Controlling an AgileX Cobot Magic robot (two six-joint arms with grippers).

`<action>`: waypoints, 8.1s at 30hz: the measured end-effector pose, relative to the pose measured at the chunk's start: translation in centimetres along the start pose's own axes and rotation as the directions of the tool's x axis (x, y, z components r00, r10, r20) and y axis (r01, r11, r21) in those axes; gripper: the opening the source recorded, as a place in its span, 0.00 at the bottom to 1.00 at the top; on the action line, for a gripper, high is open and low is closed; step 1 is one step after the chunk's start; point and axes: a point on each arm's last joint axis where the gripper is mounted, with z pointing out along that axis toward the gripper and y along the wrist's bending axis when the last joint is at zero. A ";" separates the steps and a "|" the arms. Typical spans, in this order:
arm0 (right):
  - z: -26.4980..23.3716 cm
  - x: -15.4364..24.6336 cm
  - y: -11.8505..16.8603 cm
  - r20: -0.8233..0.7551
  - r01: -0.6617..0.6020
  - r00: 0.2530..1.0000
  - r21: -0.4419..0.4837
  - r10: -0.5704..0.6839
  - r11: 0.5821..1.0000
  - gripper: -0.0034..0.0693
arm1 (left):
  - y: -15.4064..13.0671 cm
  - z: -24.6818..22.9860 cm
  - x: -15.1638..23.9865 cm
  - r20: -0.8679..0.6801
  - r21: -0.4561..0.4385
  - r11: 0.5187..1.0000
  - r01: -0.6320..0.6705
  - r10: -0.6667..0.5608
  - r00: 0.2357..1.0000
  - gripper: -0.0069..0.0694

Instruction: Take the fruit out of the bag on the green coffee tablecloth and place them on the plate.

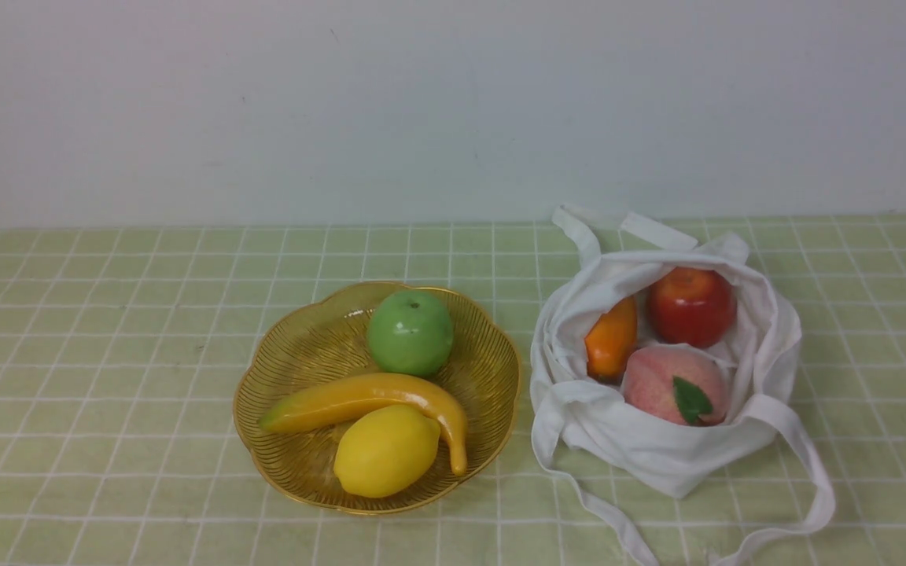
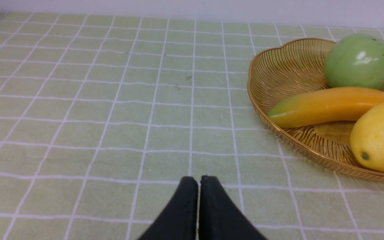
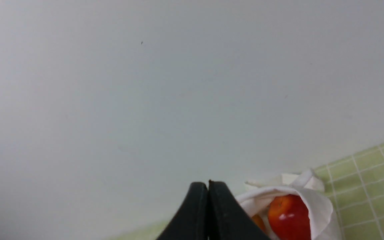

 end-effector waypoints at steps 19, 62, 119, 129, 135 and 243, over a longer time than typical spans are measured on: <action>19.9 1.7 3.2 -0.814 0.091 0.501 -0.289 -0.294 0.953 0.25 | 0.0 0.0 0.0 0.000 0.000 1.000 0.000 0.000 1.000 0.08; 30.9 12.1 0.5 -0.963 0.372 0.149 -0.154 -0.223 0.915 0.88 | 0.0 0.0 0.0 0.000 0.000 1.000 0.000 0.000 1.000 0.08; 37.1 16.1 11.2 -0.751 0.180 0.409 -0.490 -0.518 0.853 1.00 | 0.0 0.0 0.0 0.000 0.000 1.000 0.000 0.000 1.000 0.08; 37.3 14.3 12.0 -0.747 0.196 0.341 -0.538 -0.571 0.820 0.98 | 0.0 0.0 0.0 0.000 0.000 1.000 0.000 0.000 1.000 0.08; 36.9 7.7 14.4 -0.759 0.140 0.295 -0.567 -0.581 0.812 0.78 | 0.0 0.0 0.0 0.000 0.000 1.000 0.000 0.000 1.000 0.08; -0.3 9.9 -6.6 -0.219 0.444 0.886 0.150 -0.408 0.884 0.03 | 0.0 0.0 0.0 0.000 0.000 1.000 0.000 0.000 1.000 0.08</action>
